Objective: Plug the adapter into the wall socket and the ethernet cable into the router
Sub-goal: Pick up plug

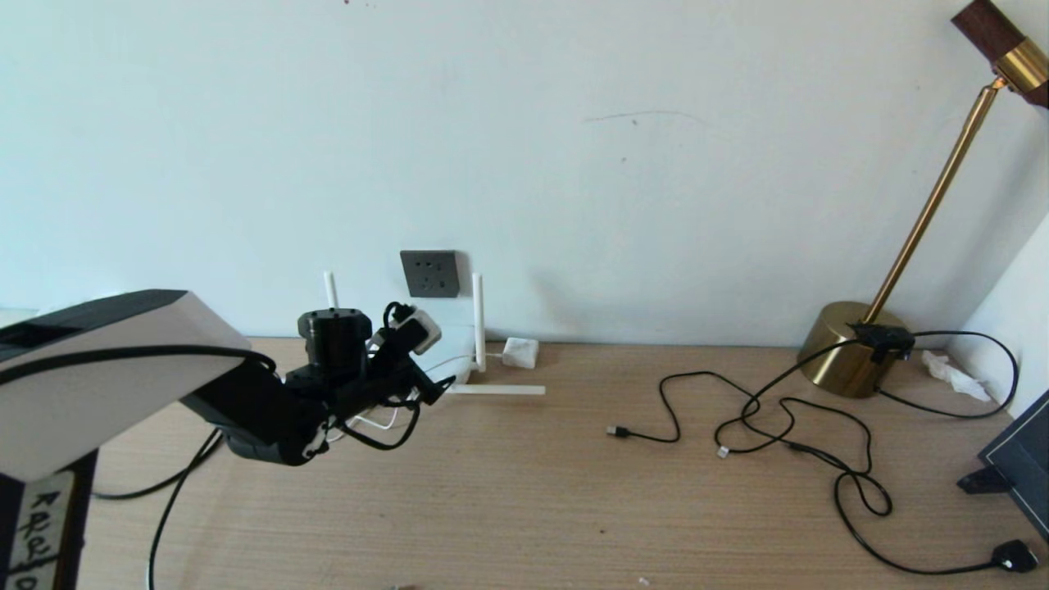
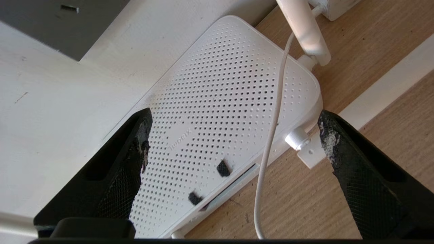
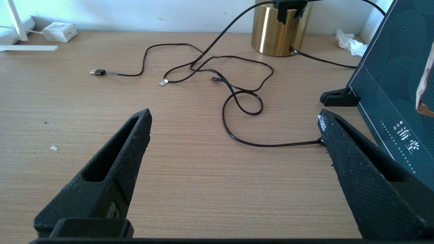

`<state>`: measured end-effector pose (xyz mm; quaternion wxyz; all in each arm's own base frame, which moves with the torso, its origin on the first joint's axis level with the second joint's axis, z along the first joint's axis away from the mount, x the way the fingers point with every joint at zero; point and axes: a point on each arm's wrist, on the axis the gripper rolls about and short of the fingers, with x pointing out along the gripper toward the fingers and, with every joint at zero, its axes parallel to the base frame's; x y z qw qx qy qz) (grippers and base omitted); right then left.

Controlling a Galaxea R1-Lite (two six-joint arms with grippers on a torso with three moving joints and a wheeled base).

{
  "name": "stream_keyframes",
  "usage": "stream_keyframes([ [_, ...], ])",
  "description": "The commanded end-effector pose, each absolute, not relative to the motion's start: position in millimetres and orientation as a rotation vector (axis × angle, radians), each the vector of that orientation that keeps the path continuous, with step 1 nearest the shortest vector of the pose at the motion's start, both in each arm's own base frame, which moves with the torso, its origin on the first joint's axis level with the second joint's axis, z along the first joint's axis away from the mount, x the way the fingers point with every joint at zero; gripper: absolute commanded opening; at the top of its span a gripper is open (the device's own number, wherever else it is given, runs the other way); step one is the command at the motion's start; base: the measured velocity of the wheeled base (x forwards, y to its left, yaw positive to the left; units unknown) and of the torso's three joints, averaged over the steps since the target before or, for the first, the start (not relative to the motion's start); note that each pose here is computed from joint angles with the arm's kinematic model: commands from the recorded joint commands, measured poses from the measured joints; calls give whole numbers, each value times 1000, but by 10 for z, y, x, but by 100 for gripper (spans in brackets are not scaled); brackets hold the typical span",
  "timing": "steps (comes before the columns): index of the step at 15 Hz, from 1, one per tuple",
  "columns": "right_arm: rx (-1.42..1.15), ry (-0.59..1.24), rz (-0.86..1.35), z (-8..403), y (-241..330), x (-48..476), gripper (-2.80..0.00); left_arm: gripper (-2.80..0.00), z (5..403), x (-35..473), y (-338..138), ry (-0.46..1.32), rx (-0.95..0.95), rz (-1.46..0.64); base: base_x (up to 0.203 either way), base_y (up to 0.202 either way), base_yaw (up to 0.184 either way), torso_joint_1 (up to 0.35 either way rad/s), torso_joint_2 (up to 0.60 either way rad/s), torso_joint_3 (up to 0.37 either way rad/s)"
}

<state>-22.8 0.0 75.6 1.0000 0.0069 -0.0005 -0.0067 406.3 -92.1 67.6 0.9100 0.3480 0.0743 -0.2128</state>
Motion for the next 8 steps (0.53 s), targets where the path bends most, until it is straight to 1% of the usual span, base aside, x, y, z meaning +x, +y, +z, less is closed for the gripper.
stream_keyframes([
  [1, 14, 0, -14, 757, 0, -227, 0, 0, 613, 4105, -933, 156, 721, -442, 0, 0, 0, 0, 0, 0],
  [4, 14, -1, -14, 756, 0, -228, 0, 0, 611, 4235, -960, 131, 728, -423, 0, 0, 0, 0, 0, 0],
  [7, 14, -2, -14, 756, 0, -228, 0, 0, 555, 4255, -963, 147, 730, -427, 0, 0, 0, 0, 0, 0],
  [8, 14, 0, -14, 757, 0, -227, 0, -280, 544, 4259, -964, 149, 730, -427, 0, 0, 0, 0, 0, 0],
])
